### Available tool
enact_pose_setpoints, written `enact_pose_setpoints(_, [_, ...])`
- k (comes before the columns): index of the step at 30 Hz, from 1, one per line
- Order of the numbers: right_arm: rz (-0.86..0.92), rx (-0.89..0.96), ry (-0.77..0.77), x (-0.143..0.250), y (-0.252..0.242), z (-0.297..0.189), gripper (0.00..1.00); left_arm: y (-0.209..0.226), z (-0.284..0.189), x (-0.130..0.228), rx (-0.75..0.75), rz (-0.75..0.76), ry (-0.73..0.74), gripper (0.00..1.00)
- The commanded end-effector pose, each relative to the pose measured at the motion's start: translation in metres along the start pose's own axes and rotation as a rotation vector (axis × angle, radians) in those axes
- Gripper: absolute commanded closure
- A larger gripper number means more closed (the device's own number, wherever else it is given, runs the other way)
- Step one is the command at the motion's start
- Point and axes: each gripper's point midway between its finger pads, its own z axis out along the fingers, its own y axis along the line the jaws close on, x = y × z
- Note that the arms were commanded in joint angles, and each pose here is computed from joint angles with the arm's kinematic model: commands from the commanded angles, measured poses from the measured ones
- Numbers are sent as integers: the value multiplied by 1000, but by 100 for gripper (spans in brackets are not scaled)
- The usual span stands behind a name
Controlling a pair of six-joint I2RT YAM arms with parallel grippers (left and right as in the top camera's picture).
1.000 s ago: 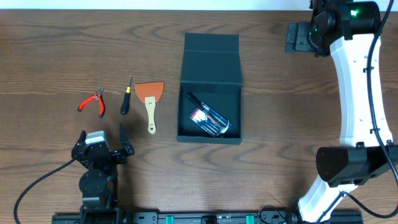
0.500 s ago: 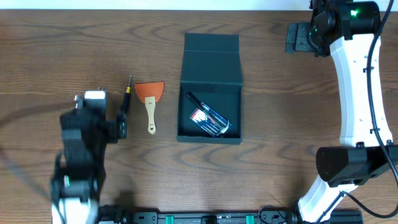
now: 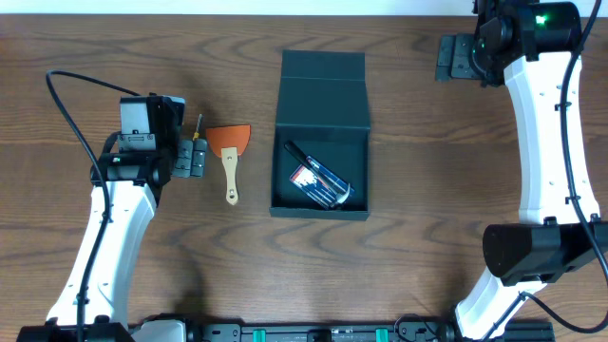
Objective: Pack container
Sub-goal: 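Reach the left gripper to the black-and-yellow screwdriver and grasp it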
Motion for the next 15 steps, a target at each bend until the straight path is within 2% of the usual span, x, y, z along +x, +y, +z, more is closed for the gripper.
enact_pose_setpoints(1, [26,-2,-18,-3,-2,-6,1,-16,-7,-12,106,-20,-47,2])
enact_pose_setpoints(7, [26,-2,-18,-3,-2,-6,1,-19,-3,-14,123,-55,-49,2])
enact_pose_setpoints(9, [26,-2,-18,-3,-2,-6,1,-14,5,-8,94,-79,-12,10])
enact_pose_setpoints(15, [26,-2,-18,-3,-2,-6,1,-12,38,18,53,-110,123,10])
